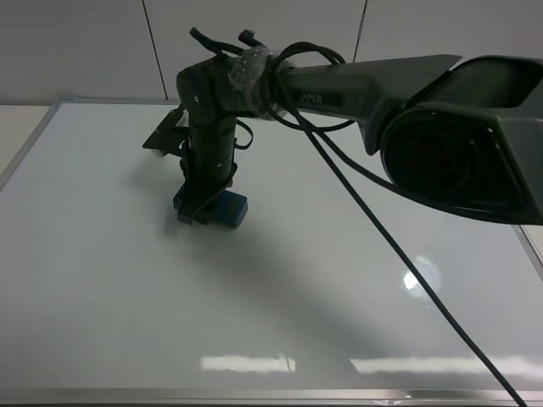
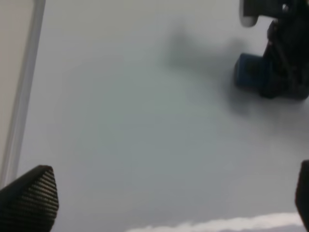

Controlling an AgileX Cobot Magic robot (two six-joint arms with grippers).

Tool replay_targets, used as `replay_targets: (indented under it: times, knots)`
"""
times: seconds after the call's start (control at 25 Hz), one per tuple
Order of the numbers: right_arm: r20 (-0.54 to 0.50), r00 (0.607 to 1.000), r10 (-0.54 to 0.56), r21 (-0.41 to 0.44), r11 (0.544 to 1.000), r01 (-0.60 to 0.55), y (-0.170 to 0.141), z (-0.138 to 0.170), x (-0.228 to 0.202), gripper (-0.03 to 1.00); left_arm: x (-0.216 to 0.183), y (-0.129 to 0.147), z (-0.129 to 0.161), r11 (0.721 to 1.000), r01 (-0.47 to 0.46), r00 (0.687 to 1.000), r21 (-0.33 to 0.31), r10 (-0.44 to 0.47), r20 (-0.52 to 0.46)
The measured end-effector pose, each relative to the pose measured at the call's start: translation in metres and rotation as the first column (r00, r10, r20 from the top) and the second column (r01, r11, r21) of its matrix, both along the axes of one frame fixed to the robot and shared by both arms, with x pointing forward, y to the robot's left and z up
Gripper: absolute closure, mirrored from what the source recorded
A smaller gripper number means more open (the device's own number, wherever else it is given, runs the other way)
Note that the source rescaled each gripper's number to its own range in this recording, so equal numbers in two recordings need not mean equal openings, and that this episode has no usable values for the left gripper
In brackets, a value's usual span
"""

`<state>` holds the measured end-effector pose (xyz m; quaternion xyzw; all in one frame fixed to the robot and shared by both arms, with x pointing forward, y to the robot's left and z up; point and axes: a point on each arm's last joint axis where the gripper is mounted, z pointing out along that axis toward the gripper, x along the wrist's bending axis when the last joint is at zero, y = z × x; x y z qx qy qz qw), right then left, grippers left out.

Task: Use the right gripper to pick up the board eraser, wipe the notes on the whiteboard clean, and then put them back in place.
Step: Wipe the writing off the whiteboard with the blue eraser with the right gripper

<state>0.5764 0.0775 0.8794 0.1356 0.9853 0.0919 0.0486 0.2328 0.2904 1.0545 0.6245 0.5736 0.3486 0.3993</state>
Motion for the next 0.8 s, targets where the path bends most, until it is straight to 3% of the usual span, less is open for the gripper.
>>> replay_targets:
  times: [0.32, 0.8]
  knots:
    - [0.057, 0.982, -0.178, 0.003, 0.984, 0.178, -0.042, 0.001, 0.046, 0.97, 0.000, 0.000, 0.000, 1.000, 0.000, 1.000, 0.000, 0.000, 0.000]
    - [0.084, 0.981, -0.177, -0.008, 0.984, 0.178, -0.039, 0.006, 0.044, 0.97, 0.000, 0.000, 0.000, 1.000, 0.000, 1.000, 0.000, 0.000, 0.000]
